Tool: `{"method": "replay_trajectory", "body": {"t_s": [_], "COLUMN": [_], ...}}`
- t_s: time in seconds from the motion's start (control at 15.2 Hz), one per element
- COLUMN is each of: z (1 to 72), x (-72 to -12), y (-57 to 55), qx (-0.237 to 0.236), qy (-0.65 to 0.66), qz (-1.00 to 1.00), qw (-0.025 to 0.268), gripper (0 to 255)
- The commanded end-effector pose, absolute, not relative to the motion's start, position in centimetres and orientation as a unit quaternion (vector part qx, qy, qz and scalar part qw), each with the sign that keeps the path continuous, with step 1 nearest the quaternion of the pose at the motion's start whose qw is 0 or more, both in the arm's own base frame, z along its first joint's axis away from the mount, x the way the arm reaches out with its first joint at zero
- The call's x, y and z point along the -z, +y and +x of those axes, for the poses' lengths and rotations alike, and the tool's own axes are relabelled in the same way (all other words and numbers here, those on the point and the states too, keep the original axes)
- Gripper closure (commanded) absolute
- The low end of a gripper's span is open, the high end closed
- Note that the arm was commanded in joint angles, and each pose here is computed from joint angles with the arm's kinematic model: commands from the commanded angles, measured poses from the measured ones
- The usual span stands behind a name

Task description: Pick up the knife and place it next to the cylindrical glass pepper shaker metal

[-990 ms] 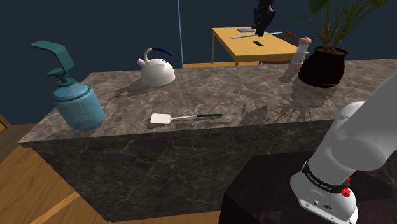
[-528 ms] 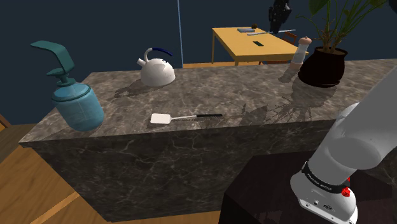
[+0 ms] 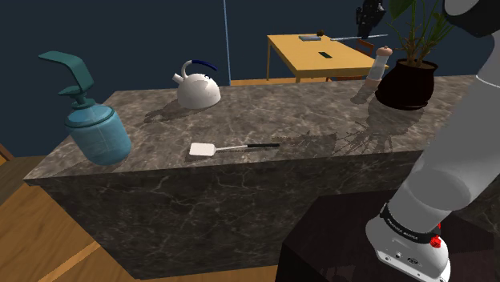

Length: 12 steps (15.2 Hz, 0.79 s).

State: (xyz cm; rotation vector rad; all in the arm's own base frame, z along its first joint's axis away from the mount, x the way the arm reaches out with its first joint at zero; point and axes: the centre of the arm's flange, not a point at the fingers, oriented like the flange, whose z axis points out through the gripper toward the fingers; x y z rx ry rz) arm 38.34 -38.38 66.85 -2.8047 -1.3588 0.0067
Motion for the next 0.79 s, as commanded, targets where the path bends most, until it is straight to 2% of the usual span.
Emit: {"method": "replay_trajectory", "body": {"t_s": [0.0,0.26,0.73], "z": [37.5,36.1,36.1], "x": [-66.8,-66.8,-63.1], "y": [-41.0,-46.1,-46.1], "qx": [-0.002,-0.002,-0.002], "qy": [-0.437,-0.437,-0.437], "qz": [-0.899,-0.899,-0.899], "qw": [0.012,0.012,0.012], "gripper": [255,255,255]}}
